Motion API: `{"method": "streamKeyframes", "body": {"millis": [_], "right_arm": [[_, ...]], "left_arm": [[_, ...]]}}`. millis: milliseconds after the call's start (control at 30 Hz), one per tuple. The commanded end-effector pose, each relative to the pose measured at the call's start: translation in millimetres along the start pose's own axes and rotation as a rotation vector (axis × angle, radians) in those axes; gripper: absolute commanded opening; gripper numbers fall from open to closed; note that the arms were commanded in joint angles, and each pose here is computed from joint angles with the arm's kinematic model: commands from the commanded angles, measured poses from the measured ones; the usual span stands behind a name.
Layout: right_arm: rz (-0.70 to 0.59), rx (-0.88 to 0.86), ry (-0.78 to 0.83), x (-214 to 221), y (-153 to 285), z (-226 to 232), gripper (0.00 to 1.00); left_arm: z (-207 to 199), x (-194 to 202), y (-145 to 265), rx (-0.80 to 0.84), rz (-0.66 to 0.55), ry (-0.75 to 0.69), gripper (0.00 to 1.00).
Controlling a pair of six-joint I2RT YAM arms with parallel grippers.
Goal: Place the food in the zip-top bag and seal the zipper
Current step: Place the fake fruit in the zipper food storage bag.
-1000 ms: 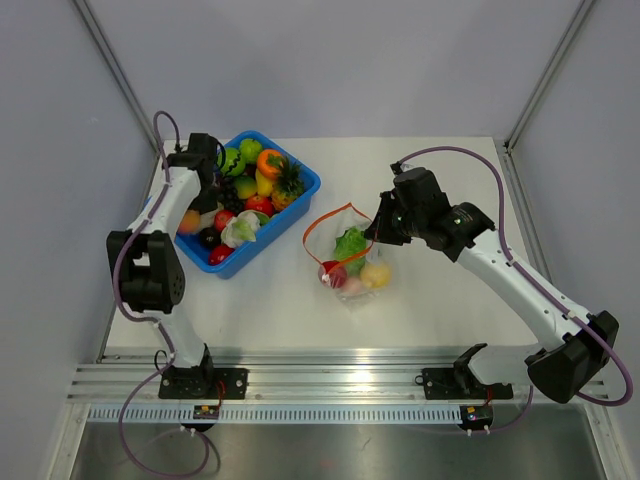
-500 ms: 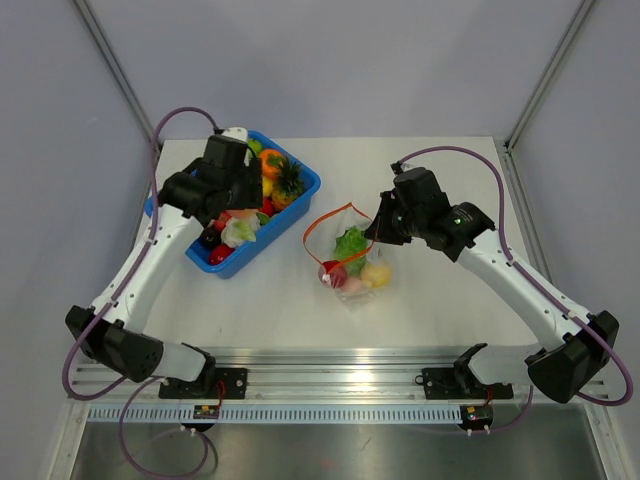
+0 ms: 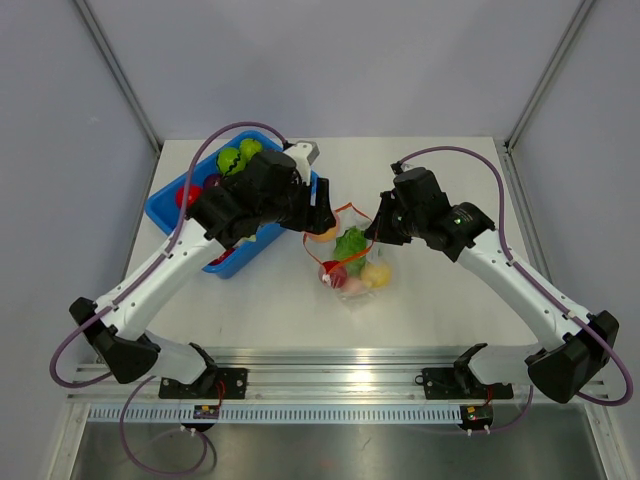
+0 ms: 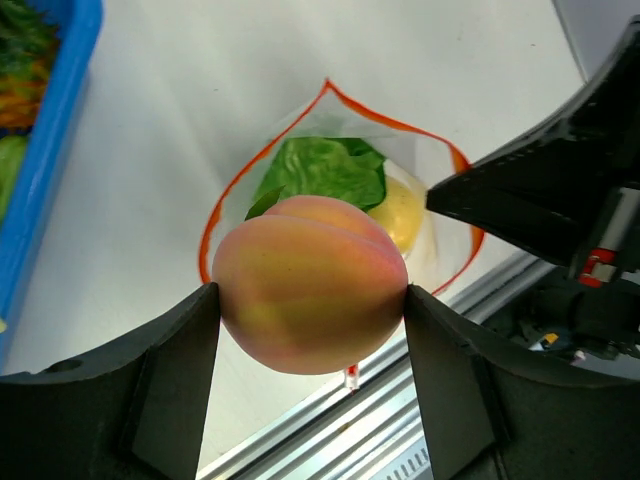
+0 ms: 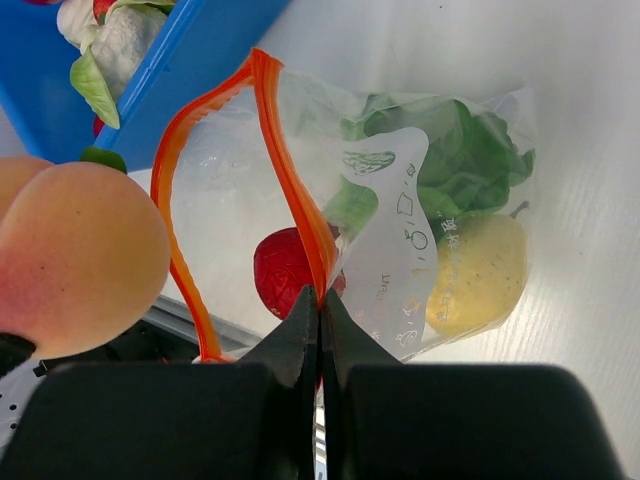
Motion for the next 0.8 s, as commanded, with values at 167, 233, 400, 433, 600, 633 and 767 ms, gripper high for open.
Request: {"method": "streamKeyframes", "body": {"millis": [167,233,400,433,600,633,767], "right_arm": [[-0.088,-0.035,-0.002,-16,19,12,0.0],[-0.087,-0.032,-0.001,-15,20,12,0.0],[-0.087,-0.033,-0.002,-16,20,12,0.0],[-0.085,-0.032,-0.002,-16,20,12,0.0],[-0.084,-0.031,-0.002,-15,20,12,0.0],[-0.085,-0.032,-0.002,-16,21,12,0.0],[-0.085,-0.032,-0.004,-14,21,11,0.0]], "left_arm": [[-35,-11,-29,0.155,0.009,0.021,0.62],[-41,-6,-33,0.177,0.04,0.008,0.92],[-42,-4,-28,0.145,0.083,-0.035,0.99],[-39,-8,-24,0.128,0.067,-0.047,0.99],[-26,-37,15,0.069,-0.074,-0.063,0.89],[-14,-46,25,0.049,-0.112,-0.05,0.86],[30,-61,36,-0.042,-0.159,0.025,0.77]]}}
Point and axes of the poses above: each gripper's point midway between its finger pads, its own y axis back along the fingers, its own z axis along the line the jaws close on, x = y × z, the point moved 5 cm from there along y, back along the fingers, and after that the axes turned 7 degrees about y, right-handed, at the moved point
